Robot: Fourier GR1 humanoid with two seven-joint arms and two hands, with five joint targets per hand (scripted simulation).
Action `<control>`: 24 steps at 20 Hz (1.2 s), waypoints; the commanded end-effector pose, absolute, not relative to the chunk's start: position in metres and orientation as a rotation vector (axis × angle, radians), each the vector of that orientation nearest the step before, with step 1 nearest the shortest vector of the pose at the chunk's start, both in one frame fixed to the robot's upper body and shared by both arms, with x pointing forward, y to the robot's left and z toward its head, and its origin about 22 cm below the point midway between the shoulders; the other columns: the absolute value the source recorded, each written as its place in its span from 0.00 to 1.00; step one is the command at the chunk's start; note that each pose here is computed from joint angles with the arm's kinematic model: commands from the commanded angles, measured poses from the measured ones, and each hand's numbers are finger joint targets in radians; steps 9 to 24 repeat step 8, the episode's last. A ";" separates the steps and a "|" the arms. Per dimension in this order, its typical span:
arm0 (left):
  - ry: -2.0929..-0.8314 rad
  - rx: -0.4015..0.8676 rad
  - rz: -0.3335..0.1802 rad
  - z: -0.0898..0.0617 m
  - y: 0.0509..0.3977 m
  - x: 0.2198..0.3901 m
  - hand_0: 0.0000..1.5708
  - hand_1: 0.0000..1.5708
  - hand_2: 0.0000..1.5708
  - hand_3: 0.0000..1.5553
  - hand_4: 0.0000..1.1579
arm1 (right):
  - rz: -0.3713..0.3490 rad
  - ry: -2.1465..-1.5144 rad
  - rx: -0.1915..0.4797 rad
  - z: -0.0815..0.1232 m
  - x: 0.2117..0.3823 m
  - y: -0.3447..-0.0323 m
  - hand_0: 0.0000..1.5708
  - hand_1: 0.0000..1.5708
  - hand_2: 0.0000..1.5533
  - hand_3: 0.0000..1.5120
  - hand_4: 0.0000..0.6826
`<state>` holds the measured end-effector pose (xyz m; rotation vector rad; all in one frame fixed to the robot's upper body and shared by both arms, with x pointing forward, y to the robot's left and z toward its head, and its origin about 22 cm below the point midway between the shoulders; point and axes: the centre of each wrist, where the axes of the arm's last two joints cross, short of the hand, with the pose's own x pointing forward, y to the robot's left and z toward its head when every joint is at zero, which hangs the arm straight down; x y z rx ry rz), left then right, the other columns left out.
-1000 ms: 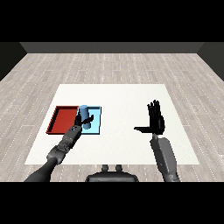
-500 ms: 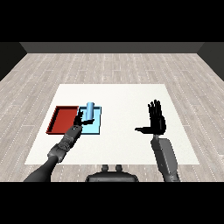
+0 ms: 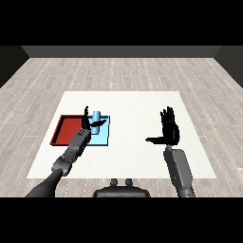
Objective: Pick the blue can and put it in the blue box
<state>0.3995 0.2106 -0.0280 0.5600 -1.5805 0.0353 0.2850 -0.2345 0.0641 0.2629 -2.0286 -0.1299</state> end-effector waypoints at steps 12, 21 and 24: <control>-1.990 -0.195 0.022 -0.029 0.194 0.365 0.00 0.00 0.00 0.00 0.00 | -0.006 -1.933 0.247 0.034 0.272 -0.240 0.00 0.00 0.00 0.00 0.00; -1.990 -0.195 0.022 -0.029 0.194 0.365 0.00 0.00 0.00 0.00 0.00 | -0.006 -1.933 0.247 0.034 0.272 -0.240 0.00 0.00 0.00 0.00 0.00; -1.990 -0.195 0.022 -0.029 0.194 0.365 0.00 0.00 0.00 0.00 0.00 | -0.006 -1.933 0.247 0.034 0.272 -0.240 0.00 0.00 0.00 0.00 0.00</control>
